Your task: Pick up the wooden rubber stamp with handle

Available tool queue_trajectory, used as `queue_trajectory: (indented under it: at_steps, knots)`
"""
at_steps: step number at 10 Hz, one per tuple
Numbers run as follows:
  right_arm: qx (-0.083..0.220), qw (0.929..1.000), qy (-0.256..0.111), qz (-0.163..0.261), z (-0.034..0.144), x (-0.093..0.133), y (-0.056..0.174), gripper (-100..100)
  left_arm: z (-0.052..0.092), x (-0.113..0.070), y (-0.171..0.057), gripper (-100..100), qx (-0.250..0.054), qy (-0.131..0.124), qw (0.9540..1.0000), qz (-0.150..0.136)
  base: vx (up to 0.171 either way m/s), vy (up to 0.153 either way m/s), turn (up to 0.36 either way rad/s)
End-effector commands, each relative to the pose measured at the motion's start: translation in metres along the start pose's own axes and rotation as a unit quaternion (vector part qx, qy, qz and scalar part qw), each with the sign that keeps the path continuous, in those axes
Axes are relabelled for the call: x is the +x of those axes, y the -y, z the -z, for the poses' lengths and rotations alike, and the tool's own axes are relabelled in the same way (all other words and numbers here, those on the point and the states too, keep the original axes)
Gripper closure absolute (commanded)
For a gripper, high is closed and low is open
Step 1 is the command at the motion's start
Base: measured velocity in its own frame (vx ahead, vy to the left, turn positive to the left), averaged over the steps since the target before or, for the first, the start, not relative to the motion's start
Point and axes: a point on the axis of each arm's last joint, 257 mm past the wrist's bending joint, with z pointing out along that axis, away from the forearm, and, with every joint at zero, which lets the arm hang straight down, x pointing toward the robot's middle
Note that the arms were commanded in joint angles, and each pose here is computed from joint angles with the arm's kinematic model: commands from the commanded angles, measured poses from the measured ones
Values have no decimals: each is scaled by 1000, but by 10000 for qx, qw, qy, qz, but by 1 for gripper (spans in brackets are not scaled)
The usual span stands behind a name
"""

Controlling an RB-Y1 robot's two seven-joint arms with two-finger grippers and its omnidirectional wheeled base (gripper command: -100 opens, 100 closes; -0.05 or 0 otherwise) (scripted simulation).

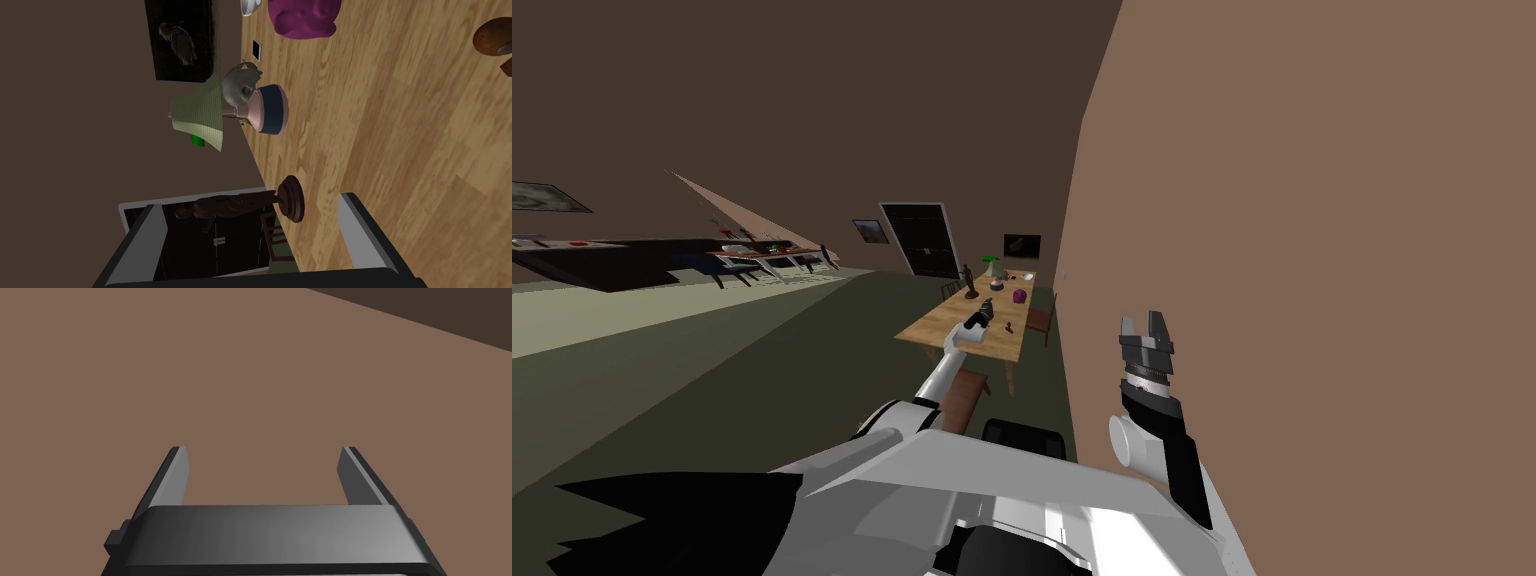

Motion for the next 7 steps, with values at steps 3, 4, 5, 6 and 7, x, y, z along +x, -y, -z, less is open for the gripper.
queue_trajectory:
  at_steps: [3, 4, 5, 6, 7]
  knots:
    - [0, 10000, 0, 0, 0, 0, 0, 0, -13, -1, -25, -100, -500, 110, 9985, 186, 23, 12, -1]
    - [0, 10000, 0, 0, 0, 0, 0, 0, -20, 5, -25, -100, -660, 135, 9973, 308, 31, 11, 10]
    - [0, 10000, 0, 0, 0, 0, 0, 0, -20, 1, -39, -100, -795, 175, 9962, 305, 31, 12, 0]
    - [0, 10000, 0, 0, 0, 0, 0, 0, -26, 8, -38, -100, -948, 199, 9944, 427, 33, 18, 15]
    - [0, 10000, 0, 0, 0, 0, 0, 0, -25, 4, -52, -100, -1089, 242, 9929, 423, 27, 14, 2]
